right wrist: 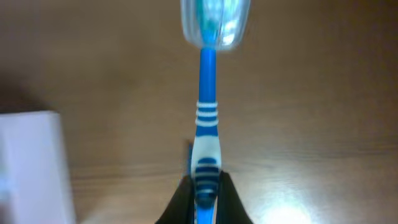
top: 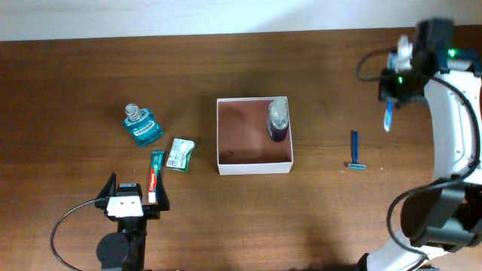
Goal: Pack container
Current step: 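Lift the toothbrush with the right gripper and carry it over the box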
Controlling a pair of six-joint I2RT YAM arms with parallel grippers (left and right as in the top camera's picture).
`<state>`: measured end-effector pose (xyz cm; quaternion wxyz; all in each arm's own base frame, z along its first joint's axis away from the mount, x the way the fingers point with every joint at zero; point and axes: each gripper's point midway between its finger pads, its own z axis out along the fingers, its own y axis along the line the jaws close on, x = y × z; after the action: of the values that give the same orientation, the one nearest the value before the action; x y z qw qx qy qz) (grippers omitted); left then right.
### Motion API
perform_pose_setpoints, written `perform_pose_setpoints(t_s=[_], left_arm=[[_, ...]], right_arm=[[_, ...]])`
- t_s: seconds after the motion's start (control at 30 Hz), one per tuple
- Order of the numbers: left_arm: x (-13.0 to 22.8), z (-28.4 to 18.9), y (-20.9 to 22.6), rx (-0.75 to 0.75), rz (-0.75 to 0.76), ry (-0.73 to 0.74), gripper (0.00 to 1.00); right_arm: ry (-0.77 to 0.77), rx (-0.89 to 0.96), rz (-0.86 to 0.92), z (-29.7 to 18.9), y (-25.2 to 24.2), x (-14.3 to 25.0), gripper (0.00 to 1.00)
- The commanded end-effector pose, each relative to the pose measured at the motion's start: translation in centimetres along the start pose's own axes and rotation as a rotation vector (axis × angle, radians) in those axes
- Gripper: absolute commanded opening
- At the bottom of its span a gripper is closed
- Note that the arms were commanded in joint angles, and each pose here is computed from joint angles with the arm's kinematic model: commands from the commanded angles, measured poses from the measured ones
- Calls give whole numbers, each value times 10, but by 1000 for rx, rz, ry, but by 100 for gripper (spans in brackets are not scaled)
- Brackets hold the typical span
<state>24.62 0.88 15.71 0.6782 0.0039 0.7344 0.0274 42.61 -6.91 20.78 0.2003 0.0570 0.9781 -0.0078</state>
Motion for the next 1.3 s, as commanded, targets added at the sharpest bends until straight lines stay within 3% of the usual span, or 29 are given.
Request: perform_pose_setpoints(t_s=[0.0, 0.33, 0.7, 0.87, 1.27], left_arm=[[1, 0, -1, 4, 16, 1, 99], [1, 0, -1, 4, 16, 1, 99], [1, 0, -1, 4, 16, 1, 99], [1, 0, -1, 4, 16, 1, 99], [1, 0, -1, 4, 16, 1, 99]], right_arm=[[-99, -103, -37, -42, 49, -26, 4], [-192, -267, -184, -109, 148, -29, 4], [-214, -403, -383, -126, 245, -3, 4], [-166, -426, -440, -115, 271, 15, 4], [84, -401, -544, -37, 315, 70, 4]])
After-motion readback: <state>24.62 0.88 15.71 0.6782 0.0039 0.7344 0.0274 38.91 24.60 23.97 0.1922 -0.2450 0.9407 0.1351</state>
